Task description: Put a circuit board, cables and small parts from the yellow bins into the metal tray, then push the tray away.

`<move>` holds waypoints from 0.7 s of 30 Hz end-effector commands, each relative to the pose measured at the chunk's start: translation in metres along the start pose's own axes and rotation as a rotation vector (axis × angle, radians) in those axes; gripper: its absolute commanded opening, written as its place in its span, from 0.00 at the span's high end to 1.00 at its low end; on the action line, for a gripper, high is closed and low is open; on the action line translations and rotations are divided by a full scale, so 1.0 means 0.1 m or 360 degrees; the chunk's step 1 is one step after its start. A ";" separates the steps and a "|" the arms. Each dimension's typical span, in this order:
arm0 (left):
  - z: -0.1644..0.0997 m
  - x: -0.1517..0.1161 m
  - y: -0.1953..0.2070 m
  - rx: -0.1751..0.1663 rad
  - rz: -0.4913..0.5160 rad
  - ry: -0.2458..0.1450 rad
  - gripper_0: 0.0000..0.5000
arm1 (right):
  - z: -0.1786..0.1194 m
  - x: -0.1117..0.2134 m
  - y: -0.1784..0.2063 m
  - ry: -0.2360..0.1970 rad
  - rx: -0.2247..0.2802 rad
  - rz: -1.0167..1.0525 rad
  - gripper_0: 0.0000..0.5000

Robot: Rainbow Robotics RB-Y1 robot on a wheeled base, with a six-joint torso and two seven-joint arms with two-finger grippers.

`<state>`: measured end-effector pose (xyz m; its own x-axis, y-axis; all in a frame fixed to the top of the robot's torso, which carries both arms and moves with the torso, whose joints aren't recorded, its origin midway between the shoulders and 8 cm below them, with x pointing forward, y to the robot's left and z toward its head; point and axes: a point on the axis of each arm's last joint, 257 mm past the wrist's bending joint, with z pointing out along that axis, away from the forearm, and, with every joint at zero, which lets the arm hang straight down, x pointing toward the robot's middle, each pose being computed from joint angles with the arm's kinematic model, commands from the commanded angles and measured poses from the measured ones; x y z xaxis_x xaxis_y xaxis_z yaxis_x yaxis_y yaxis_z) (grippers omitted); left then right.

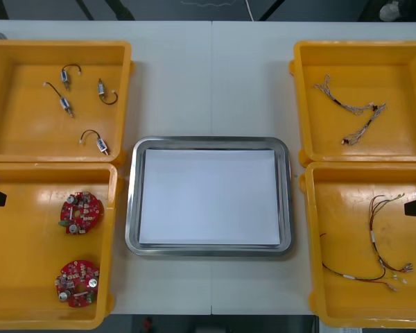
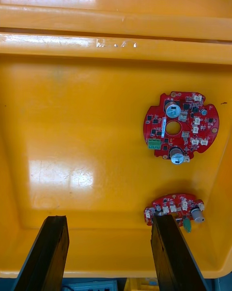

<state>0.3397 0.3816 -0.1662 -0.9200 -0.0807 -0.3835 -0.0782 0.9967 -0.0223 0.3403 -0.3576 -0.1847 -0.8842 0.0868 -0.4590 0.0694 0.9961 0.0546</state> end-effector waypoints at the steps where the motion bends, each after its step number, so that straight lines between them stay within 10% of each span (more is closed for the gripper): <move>1: -0.11 -0.03 0.09 -0.0053 0.0133 -0.0040 0.00 | -0.05 0.03 -0.13 0.0006 0.0054 -0.0005 0.00; 21: -0.11 -0.03 0.09 -0.0053 0.0133 -0.0040 0.00 | -0.05 0.03 -0.13 0.0006 0.0054 -0.0005 0.00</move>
<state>0.3397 0.3816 -0.1662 -0.9200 -0.0807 -0.3835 -0.0782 0.9967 -0.0223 0.3403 -0.3576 -0.1847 -0.8842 0.0868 -0.4590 0.0694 0.9961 0.0546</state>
